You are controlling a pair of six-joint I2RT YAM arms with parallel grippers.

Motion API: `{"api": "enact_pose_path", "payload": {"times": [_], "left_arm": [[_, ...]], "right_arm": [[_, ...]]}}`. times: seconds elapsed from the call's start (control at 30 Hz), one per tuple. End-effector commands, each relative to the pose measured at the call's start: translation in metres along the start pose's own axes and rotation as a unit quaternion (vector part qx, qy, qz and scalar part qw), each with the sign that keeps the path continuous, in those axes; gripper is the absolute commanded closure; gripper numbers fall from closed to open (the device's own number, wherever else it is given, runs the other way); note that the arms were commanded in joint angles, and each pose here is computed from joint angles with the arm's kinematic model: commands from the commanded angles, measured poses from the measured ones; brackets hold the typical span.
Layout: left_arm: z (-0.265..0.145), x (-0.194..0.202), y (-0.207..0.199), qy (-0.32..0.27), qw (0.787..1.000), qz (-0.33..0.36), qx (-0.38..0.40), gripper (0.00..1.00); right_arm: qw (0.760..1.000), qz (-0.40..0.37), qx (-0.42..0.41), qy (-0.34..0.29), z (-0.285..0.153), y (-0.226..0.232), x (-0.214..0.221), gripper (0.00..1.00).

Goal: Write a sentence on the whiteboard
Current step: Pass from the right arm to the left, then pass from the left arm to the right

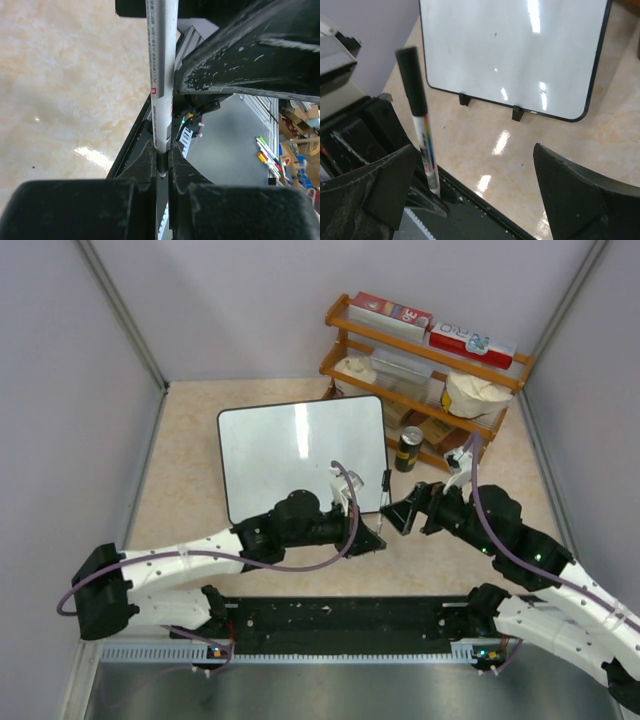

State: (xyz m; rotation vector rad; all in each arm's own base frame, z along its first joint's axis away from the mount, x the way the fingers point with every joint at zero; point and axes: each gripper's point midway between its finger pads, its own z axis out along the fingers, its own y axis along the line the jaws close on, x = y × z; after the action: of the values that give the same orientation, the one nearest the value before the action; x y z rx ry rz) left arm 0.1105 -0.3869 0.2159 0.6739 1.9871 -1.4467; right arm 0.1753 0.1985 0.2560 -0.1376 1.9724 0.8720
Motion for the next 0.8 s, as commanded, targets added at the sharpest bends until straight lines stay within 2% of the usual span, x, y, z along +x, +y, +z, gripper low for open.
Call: {"api": "enact_pose_path", "payload": {"times": [0.0, 0.17, 0.2, 0.27, 0.3, 0.37, 0.4, 0.47, 0.6, 0.77], "left_arm": [[-0.028, -0.006, 0.002, -0.013, 0.999, 0.037, -0.033, 1.0], [-0.049, 0.0, -0.006, 0.004, 0.998, 0.058, -0.026, 1.0], [-0.052, 0.001, -0.009, 0.007, 0.997, 0.068, -0.02, 1.0], [-0.06, 0.002, -0.015, 0.013, 0.997, 0.078, -0.008, 1.0], [-0.062, 0.002, -0.017, 0.013, 0.997, 0.08, -0.007, 1.0], [-0.068, -0.002, -0.021, 0.008, 0.996, 0.088, -0.003, 1.0], [-0.07, -0.002, -0.024, 0.007, 0.996, 0.09, 0.002, 1.0], [-0.073, -0.006, -0.031, -0.001, 0.995, 0.095, 0.017, 1.0], [-0.075, -0.007, -0.036, -0.002, 0.995, 0.1, 0.027, 1.0], [-0.074, -0.005, -0.036, 0.005, 0.994, 0.102, 0.028, 1.0]], "right_arm": [[0.994, -0.037, -0.097, -0.021, -0.016, 0.039, -0.019, 0.01], [0.973, -0.061, -0.223, 0.022, -0.025, 0.086, -0.011, 0.02], [0.965, -0.063, -0.254, 0.016, -0.028, 0.098, -0.015, 0.05], [0.951, -0.063, -0.301, 0.042, -0.03, 0.113, -0.006, 0.12], [0.945, -0.058, -0.32, 0.039, -0.032, 0.121, -0.009, 0.2], [0.94, -0.054, -0.331, 0.057, -0.028, 0.126, -0.005, 0.26], [0.94, -0.048, -0.332, 0.065, -0.026, 0.127, -0.003, 0.32], [0.937, -0.044, -0.338, 0.074, -0.021, 0.128, 0.001, 0.34], [0.93, -0.031, -0.359, 0.075, -0.021, 0.136, 0.0, 0.49], [0.926, -0.032, -0.368, 0.074, -0.025, 0.139, -0.001, 0.59]]}}
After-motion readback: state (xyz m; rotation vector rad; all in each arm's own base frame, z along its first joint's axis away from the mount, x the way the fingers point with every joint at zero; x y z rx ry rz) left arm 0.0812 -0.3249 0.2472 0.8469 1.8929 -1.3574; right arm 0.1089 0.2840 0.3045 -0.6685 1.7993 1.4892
